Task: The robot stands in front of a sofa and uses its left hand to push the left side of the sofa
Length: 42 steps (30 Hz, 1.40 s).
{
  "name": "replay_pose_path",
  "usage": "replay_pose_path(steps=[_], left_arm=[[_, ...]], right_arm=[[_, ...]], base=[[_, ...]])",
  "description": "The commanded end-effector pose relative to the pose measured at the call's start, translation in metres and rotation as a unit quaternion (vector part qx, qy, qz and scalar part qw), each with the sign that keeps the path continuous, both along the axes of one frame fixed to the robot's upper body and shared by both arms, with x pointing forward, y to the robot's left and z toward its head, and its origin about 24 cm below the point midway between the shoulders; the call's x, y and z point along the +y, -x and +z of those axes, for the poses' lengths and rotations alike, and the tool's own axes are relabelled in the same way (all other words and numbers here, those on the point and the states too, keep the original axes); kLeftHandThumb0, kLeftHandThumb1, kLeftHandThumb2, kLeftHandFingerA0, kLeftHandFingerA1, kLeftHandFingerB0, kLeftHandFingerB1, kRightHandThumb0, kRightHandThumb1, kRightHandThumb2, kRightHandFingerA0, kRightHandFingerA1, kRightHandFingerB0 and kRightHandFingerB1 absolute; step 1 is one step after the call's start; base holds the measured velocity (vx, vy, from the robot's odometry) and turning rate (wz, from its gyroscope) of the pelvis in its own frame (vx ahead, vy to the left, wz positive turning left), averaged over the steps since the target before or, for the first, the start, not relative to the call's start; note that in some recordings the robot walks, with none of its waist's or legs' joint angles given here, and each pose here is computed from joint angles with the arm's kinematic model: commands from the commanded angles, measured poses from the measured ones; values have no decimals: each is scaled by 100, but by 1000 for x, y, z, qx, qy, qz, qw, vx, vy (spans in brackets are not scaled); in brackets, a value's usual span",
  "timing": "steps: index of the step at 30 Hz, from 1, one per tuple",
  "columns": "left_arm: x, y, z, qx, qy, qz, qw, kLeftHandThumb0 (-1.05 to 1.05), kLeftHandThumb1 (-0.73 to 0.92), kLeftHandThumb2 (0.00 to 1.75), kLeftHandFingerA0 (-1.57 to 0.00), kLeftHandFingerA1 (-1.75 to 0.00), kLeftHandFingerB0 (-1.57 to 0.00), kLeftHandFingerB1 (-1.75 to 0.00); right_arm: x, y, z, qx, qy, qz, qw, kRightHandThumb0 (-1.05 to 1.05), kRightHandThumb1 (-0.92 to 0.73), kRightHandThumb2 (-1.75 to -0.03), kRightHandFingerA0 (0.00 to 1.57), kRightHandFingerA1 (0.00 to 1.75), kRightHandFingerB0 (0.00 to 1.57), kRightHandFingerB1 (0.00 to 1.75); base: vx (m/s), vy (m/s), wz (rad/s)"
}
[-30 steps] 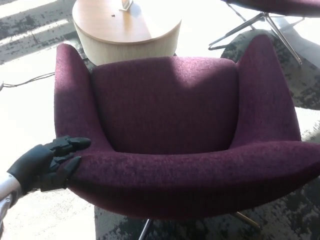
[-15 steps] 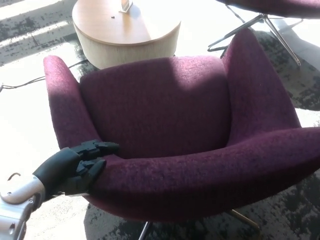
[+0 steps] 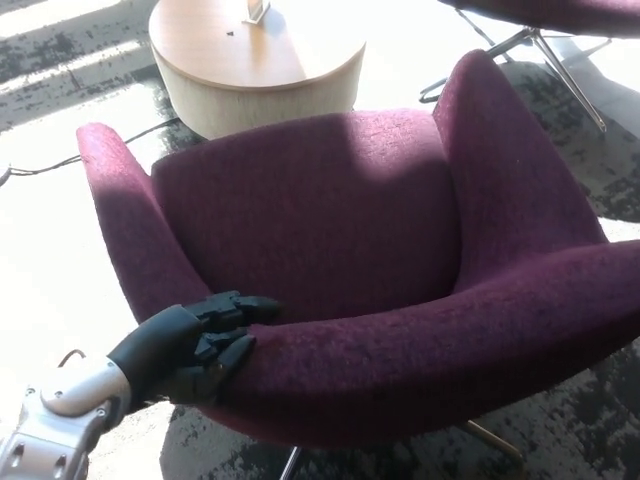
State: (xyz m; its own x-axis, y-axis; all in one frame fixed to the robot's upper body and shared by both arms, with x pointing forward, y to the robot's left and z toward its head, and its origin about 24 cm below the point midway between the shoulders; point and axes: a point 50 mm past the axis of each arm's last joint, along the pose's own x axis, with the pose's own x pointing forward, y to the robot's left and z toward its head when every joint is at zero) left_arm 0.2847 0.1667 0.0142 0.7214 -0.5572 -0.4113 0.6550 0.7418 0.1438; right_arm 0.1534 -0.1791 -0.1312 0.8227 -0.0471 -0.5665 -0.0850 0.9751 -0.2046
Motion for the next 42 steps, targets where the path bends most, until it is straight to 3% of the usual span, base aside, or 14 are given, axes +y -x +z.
replay_pose_path(steps=[1,3,4,5,11,15,16,18,19,29,37,38,41,42], left_arm=[[-40,13,-7,37,37,-55,997,-92,75,111,-1,-41,-10,-38],[-48,17,-9,42,41,-62,996,-92,76,111,-2,-41,-8,-37],[-50,18,-9,40,41,-67,996,-82,90,67,-16,-34,-14,-27],[-53,19,-10,41,43,-71,996,-80,69,108,-10,-46,-7,-41],[-63,24,-9,43,39,-88,994,-78,88,65,-17,-33,-15,-27],[-75,27,-9,41,39,-106,993,-79,90,67,-15,-33,-14,-27],[-81,27,-7,32,34,-118,992,-78,71,107,-12,-46,-8,-42],[-85,26,-6,27,30,-127,991,-77,92,67,-17,-34,-14,-28],[-90,27,-5,28,33,-134,990,-88,77,108,-4,-42,-7,-38],[-120,26,2,27,23,-171,985,-83,74,109,-7,-43,-7,-37],[-142,30,6,16,15,-209,978,-80,72,107,-4,-41,-13,-37],[-149,31,6,9,19,-218,976,-77,90,68,-13,-31,-13,-25],[-154,32,8,2,19,-226,974,-84,75,107,-4,-41,-8,-37],[-155,33,8,-3,12,-233,972,-78,90,68,-10,-29,-14,-25]], right_arm=[[-7,-4,2,-2,12,1,1000,-67,-81,-65,73,50,54,37],[-7,-4,2,-3,9,0,1000,-67,-81,-65,74,51,54,38],[-7,-5,2,-2,8,-1,1000,-68,-81,-65,75,52,55,38],[-7,-5,2,-2,13,2,1000,-67,-82,-65,76,53,56,38],[-6,-5,2,-3,12,-2,1000,-66,-81,-65,75,52,58,38],[-6,-4,2,-2,10,2,1000,-68,-81,-65,75,52,57,38],[-6,-4,2,-3,8,3,1000,-69,-81,-65,75,52,55,38],[-6,-4,2,-3,9,2,1000,-68,-81,-65,75,52,54,38],[-6,-3,2,-1,8,2,1000,-68,-81,-65,74,51,54,38],[-6,-7,2,0,14,12,1000,-69,-81,-65,76,54,57,38],[-4,-9,4,-9,38,35,999,-65,-82,-66,58,41,41,33],[-4,-10,5,-13,31,32,999,-66,-65,-99,64,60,44,52],[-3,-11,7,-26,40,46,998,-63,-81,-65,73,44,57,38],[-3,-10,6,-24,37,45,998,-67,-81,-65,70,43,52,36]], base=[[0,0,0],[0,0,0],[0,0,0],[0,0,0],[0,0,0],[0,0,0],[0,0,0],[0,0,0],[0,0,0],[0,0,0],[0,0,0],[0,0,0],[0,0,0],[0,0,0]])
